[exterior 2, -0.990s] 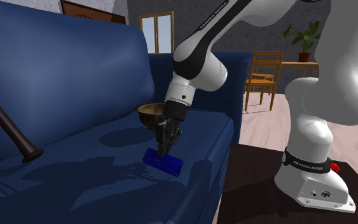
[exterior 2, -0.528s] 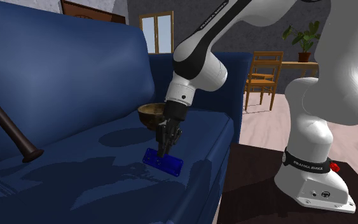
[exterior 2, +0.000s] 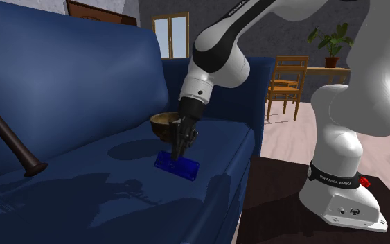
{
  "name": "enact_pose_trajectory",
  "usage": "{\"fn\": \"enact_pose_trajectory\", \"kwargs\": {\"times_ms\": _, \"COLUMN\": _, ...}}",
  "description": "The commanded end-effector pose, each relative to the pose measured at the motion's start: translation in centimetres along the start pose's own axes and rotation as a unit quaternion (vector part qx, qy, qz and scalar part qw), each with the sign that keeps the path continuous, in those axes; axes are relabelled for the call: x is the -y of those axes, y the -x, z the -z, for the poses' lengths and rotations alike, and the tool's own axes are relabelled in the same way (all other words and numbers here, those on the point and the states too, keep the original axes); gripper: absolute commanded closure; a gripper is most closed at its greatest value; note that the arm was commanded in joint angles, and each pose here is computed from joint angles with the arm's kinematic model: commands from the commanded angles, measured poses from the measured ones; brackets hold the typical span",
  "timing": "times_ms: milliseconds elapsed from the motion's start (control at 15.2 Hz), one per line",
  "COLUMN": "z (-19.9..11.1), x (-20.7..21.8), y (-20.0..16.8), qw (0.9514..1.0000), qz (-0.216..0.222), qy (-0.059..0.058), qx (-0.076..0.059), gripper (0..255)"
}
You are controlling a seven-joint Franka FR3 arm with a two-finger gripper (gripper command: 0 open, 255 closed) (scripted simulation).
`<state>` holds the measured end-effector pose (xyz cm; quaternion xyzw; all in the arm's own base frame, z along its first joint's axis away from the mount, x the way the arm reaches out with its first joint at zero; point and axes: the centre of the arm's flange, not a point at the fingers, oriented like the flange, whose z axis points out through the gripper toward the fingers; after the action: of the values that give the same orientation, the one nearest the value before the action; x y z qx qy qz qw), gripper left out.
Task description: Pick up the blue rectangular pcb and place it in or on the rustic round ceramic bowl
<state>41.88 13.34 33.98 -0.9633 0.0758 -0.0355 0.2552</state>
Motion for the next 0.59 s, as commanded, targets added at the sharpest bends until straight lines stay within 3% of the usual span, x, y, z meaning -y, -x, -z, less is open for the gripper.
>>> {"fn": "enact_pose_trajectory", "kwargs": {"times_ms": 0, "z": 1.0, "x": 0.5, "y": -0.1, "qw": 1.0000, "qz": 0.000, "qy": 0.000, "qx": 0.000, "gripper": 255}}
{"fn": "enact_pose_trajectory", "kwargs": {"times_ms": 528, "z": 4.6, "x": 2.6, "y": -0.2, "qw": 1.0000, "qz": 0.000, "qy": 0.000, "qx": 0.000, "gripper": 255}}
